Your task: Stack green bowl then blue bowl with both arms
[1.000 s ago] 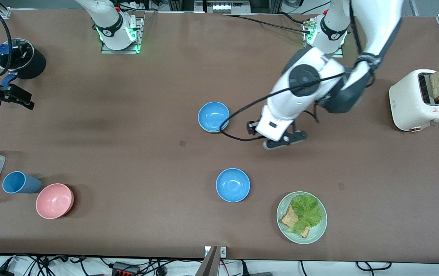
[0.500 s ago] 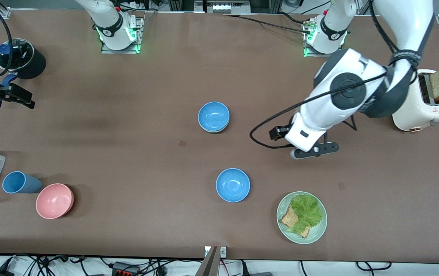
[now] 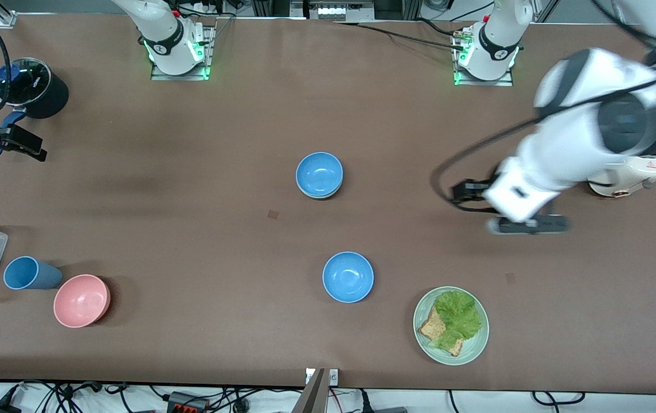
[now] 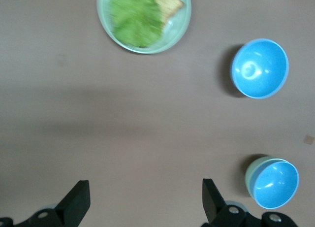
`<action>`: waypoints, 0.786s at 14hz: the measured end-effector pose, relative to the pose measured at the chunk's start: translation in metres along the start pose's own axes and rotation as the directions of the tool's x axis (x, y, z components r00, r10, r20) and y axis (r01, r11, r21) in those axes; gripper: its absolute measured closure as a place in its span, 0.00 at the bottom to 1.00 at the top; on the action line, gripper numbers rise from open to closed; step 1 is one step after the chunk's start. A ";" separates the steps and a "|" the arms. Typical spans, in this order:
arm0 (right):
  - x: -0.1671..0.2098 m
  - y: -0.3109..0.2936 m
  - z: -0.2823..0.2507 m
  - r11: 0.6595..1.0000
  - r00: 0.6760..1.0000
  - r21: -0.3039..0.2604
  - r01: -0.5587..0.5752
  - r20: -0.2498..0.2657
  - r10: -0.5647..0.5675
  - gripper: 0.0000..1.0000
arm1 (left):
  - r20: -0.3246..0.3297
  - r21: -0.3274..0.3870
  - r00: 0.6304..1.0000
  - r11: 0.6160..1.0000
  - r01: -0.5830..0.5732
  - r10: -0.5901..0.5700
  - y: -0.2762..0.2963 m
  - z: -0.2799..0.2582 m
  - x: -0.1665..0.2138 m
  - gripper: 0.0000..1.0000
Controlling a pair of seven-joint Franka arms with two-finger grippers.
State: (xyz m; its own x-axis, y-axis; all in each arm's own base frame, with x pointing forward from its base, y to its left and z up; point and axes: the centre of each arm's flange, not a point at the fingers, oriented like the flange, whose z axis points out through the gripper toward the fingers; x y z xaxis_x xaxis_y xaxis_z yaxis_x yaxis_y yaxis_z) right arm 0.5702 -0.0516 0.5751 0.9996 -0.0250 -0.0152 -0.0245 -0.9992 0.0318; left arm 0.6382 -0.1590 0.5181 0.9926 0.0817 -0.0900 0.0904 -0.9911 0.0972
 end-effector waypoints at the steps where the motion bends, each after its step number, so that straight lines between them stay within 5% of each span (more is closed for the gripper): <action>1: 0.000 0.002 0.000 1.000 1.000 0.000 -0.003 0.000 0.003 0.00 | -0.004 0.009 1.000 1.000 0.019 -0.019 -0.022 -0.013 -0.001 0.00; 5: 0.000 0.003 0.000 1.000 1.000 0.000 -0.005 0.001 0.005 0.00 | -0.052 0.066 0.997 0.996 -0.051 0.055 -0.055 -0.061 -0.030 0.00; 11: 0.000 0.003 0.001 1.000 1.000 0.000 -0.005 0.002 0.005 0.00 | -0.037 0.099 0.987 0.984 -0.151 0.155 -0.075 -0.060 -0.036 0.00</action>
State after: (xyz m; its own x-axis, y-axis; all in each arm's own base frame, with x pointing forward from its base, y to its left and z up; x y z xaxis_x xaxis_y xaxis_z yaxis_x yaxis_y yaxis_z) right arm 0.5702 -0.0544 0.5745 0.9994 -0.0296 -0.0167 -0.0291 -0.9991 0.0318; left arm 0.6010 -0.0815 0.5730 0.9969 -0.0694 -0.0369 -0.0690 -0.9976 0.0111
